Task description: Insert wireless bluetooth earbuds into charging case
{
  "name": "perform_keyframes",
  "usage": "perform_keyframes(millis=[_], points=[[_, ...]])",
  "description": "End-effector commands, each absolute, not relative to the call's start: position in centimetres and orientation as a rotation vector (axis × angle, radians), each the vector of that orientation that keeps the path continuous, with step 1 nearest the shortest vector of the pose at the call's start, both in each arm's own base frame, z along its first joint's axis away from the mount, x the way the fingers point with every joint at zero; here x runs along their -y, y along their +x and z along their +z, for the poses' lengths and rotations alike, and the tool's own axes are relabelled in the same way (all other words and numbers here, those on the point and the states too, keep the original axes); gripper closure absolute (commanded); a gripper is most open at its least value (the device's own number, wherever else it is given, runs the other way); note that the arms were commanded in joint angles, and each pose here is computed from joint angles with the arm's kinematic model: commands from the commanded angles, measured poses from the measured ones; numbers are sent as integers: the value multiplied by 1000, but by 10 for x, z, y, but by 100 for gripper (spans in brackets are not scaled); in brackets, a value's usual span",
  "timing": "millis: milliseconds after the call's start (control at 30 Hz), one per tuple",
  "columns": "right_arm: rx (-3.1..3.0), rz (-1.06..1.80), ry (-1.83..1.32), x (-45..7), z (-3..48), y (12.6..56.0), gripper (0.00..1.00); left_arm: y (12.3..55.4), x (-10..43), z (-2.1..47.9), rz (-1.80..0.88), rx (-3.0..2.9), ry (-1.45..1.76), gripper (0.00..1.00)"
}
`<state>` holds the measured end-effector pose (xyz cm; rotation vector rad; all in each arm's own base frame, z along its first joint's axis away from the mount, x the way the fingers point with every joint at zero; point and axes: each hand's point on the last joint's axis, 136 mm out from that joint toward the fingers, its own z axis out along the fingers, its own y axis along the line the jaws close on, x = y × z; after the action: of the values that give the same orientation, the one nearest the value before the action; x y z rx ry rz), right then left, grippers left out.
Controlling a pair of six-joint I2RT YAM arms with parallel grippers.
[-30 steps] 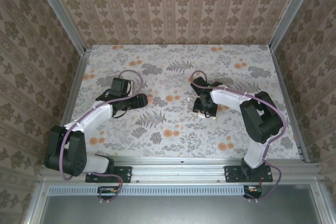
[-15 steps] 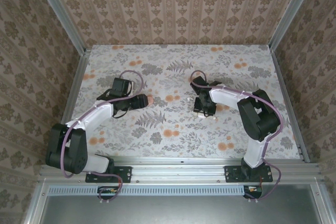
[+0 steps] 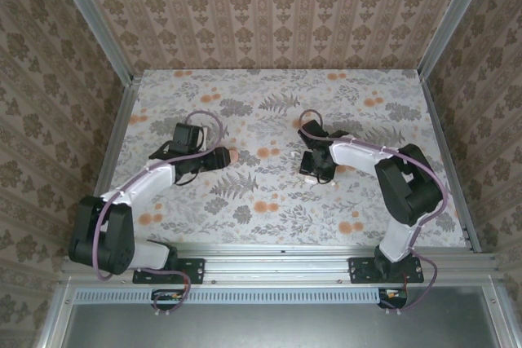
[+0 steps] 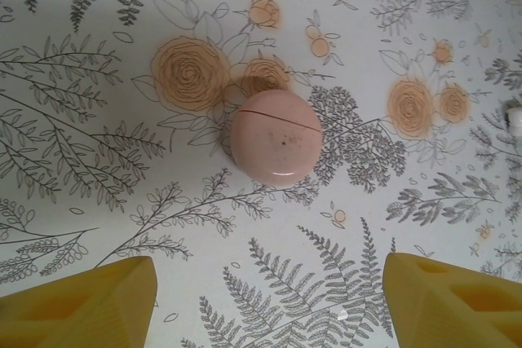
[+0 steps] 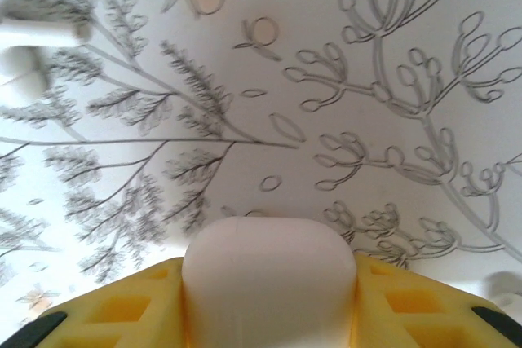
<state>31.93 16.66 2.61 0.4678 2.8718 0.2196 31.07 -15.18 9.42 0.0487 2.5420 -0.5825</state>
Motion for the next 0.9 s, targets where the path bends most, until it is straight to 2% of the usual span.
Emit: perform_keyframes(millis=[0, 267, 500, 867], points=[[-2749, 436, 503, -184, 56, 331, 57, 308, 166, 111, -663, -2430, 179, 27], [-2407, 884, 626, -207, 107, 337, 59, 290, 182, 146, -748, -2099, 341, 28], [-2164, 1176, 658, -228, 156, 332, 59, 252, 207, 177, -750, -1723, 615, 29], [-1907, 1416, 511, -288, 210, 307, 59, 210, 239, 194, -690, -1418, 871, 33]])
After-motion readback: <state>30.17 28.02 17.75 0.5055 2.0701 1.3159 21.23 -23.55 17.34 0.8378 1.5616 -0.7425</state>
